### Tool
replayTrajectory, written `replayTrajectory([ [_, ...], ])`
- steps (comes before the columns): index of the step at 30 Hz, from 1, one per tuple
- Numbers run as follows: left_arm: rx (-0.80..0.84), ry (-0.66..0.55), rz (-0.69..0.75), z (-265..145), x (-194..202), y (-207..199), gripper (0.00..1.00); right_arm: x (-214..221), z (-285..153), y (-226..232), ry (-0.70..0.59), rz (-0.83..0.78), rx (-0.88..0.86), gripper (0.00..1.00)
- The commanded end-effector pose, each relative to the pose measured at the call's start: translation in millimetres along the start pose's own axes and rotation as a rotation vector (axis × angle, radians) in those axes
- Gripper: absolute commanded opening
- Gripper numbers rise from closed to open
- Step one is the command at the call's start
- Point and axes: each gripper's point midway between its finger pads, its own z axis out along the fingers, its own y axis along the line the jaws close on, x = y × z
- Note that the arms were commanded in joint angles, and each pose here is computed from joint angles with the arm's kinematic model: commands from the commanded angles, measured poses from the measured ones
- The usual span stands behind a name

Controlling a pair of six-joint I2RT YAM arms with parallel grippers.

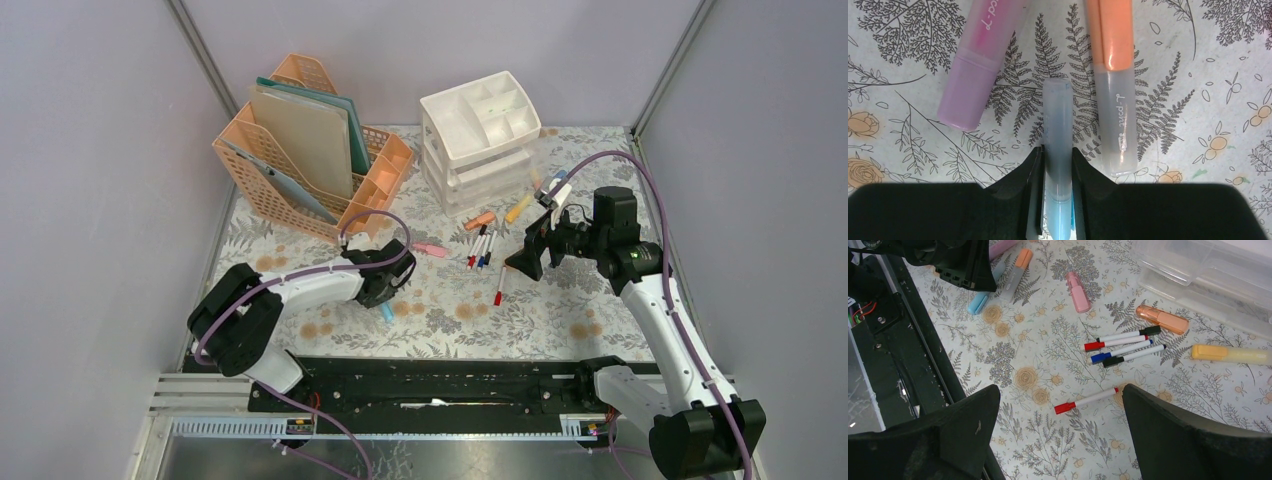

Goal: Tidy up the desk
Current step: Pick up the stationery from the center of the board.

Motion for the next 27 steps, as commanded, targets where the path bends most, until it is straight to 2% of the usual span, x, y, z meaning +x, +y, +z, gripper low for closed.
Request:
replayTrajectory([
  [1,0.003,0.026,0.062,-3.7,3.4,5.6,0.13,-7.2,0.5,-3.7,-0.026,-0.029,0.006,1.0],
  [13,0.255,-0.117,0.121,-31.1,-23.6,-11.0,0.06,-6.0,3.6,2.9,-0.034,-0.017,-0.041,0.99],
  [22,0.663,-0.253,0.136,-85.4,-42.2,-47.9,0.0,-4.9,9.3,16.1,-0.055,0.03,-0.138,0.99],
  [27,1.037,-0.308,0.131,-137.2,-43.3,-89.0,0.0,-5.1,15.7,32.1,-0.103,0.093,-0.259,0.99],
])
